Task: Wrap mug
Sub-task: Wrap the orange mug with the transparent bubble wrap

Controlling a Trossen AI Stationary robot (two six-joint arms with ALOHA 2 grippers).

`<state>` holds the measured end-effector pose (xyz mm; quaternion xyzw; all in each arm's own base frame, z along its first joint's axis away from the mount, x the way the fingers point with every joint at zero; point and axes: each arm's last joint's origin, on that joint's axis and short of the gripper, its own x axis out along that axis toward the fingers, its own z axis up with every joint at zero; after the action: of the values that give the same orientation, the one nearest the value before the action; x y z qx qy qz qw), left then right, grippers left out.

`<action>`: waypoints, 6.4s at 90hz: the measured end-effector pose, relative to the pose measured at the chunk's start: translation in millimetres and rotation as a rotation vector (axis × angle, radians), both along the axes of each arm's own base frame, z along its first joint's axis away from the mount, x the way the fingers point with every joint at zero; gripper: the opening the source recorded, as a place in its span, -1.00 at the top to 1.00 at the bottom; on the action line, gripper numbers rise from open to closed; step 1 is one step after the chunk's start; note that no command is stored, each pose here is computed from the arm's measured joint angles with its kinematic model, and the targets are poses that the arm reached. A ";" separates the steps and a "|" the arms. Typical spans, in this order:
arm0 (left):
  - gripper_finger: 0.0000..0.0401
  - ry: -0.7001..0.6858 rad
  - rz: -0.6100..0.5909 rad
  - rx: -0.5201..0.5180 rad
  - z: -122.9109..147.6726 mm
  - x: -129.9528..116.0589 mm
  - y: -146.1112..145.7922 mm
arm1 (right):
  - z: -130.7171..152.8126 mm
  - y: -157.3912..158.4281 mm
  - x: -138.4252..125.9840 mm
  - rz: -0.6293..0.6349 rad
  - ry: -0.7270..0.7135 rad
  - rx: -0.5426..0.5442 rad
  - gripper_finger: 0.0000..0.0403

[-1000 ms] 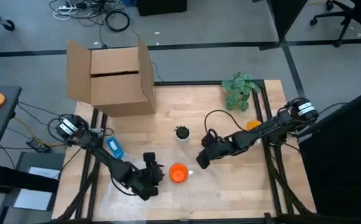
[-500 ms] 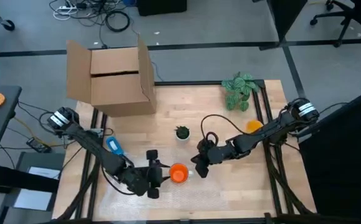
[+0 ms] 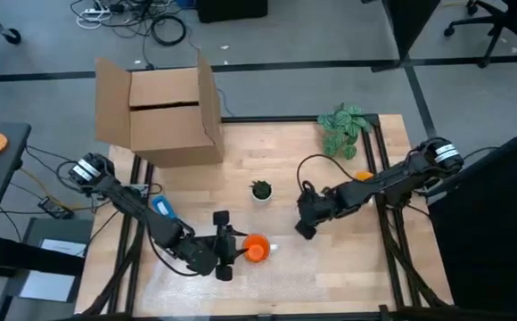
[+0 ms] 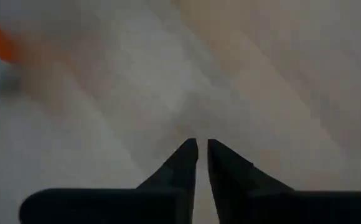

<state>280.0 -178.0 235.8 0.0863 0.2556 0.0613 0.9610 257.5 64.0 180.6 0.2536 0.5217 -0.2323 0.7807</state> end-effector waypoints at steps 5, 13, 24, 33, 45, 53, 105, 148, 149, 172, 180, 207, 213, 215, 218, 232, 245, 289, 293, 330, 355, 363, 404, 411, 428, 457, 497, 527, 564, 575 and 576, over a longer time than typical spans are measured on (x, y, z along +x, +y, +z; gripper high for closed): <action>0.15 0.001 -0.001 0.000 -0.1 0.0 0.1 | -3.6 -6.1 -0.8 -0.012 0.025 0.015 0.73; 0.15 0.002 -0.003 -0.002 -0.1 0.0 0.0 | -4.3 -13.4 0.8 -0.029 0.024 0.022 0.55; 0.15 0.008 -0.007 -0.002 -0.5 -0.3 -0.1 | -8.6 -22.1 -0.7 -0.062 0.037 0.018 0.31; 0.15 0.013 -0.006 -0.002 -0.9 -0.5 0.1 | -16.3 -25.9 -3.7 -0.089 0.035 0.025 0.17; 0.15 0.012 -0.005 -0.003 -1.0 -0.4 0.2 | -26.2 -25.4 -7.0 -0.095 0.012 0.033 0.11; 0.15 0.011 -0.006 -0.003 -0.9 -0.4 0.0 | -34.2 -24.7 -10.2 -0.108 -0.010 0.045 0.12; 0.15 0.014 -0.012 0.008 -1.0 -0.4 0.0 | -38.7 6.0 19.5 -0.022 -0.120 0.021 0.96; 0.13 0.006 0.007 -0.004 2.9 13.9 21.5 | 37.4 30.0 65.1 0.168 -0.385 -0.067 1.00; 0.13 0.007 0.006 -0.009 2.9 14.7 22.6 | 39.1 30.5 66.0 0.172 -0.393 -0.067 1.00; 0.05 0.007 -0.015 -0.014 2.4 32.2 46.7 | 57.9 44.7 75.4 0.237 -0.562 -0.050 1.00; 0.02 0.008 -0.053 -0.025 2.2 36.4 50.8 | 58.9 47.9 75.2 0.248 -0.575 -0.048 1.00; -0.02 0.007 -0.169 -0.056 -7.5 49.3 52.1 | 64.8 61.4 74.8 0.359 -0.644 -0.093 1.00; -0.02 0.008 -0.166 -0.052 -8.7 50.5 53.3 | 65.0 63.3 74.2 0.386 -0.645 -0.106 1.00; -0.02 0.006 -0.167 -0.049 -8.6 50.6 53.3 | 65.0 63.9 73.9 0.395 -0.645 -0.109 1.00; -0.02 0.008 -0.172 -0.040 -8.8 50.8 53.6 | 65.1 64.6 73.6 0.407 -0.644 -0.115 1.00; 0.00 0.019 -0.258 -0.073 -8.9 50.7 50.6 | 66.3 67.3 73.3 0.443 -0.657 -0.130 0.96; 0.10 0.012 -0.321 -0.120 -7.5 50.8 47.4 | 67.8 68.6 74.0 0.469 -0.675 -0.109 0.88; 0.64 0.018 -0.332 -0.121 -7.9 49.5 44.8 | 76.8 81.9 74.1 0.566 -0.781 -0.004 0.61; 0.74 0.020 -0.345 -0.123 -8.0 49.0 43.3 | 77.0 84.5 73.1 0.579 -0.784 0.005 0.61; 1.00 0.012 -0.411 -0.107 -7.1 41.8 25.9 | 84.7 116.0 54.9 0.649 -0.813 0.141 0.62; 1.00 0.045 -0.427 -0.100 -16.1 41.4 18.8 | 80.0 140.6 19.9 0.589 -0.593 0.321 0.63; 1.00 0.084 -0.426 -0.090 -29.1 44.9 17.0 | 72.7 146.8 8.7 0.518 -0.478 0.372 0.63; 1.00 0.124 -0.373 -0.054 -47.1 52.4 19.8 | 31.5 177.3 -36.2 0.226 -0.074 0.403 0.63; 1.00 0.123 -0.361 -0.053 -47.0 54.0 23.0 | 19.3 181.4 -34.4 0.219 -0.045 0.381 0.63; 1.00 0.124 -0.324 -0.051 -47.5 58.6 33.8 | 5.3 179.6 -36.3 0.180 0.051 0.340 0.63; 1.00 0.129 -0.315 -0.048 -48.2 60.2 38.1 | 19.1 135.7 -64.9 0.016 0.314 -0.006 0.62; 1.00 0.133 -0.316 -0.047 -48.7 59.9 38.2 | 12.0 88.8 -26.5 0.190 0.295 0.063 0.42; 1.00 0.135 -0.314 -0.048 -48.9 59.8 38.2 | -2.0 67.7 -20.1 0.352 0.346 0.191 0.22; 1.00 0.134 -0.320 -0.035 -48.1 60.7 38.8 | -36.9 58.0 -17.8 0.381 0.177 0.292 0.36; 1.00 0.129 -0.314 -0.031 -44.6 64.5 40.8 | -28.7 61.9 -11.3 0.399 0.075 0.267 0.76; 1.00 0.129 -0.313 -0.031 -44.1 65.0 41.0 | -27.3 62.0 -10.7 0.403 0.063 0.266 0.80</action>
<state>344.9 -137.0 191.7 0.1141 0.3009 -0.0986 0.9416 246.8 126.0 153.3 0.2375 0.6116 -0.0090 0.7546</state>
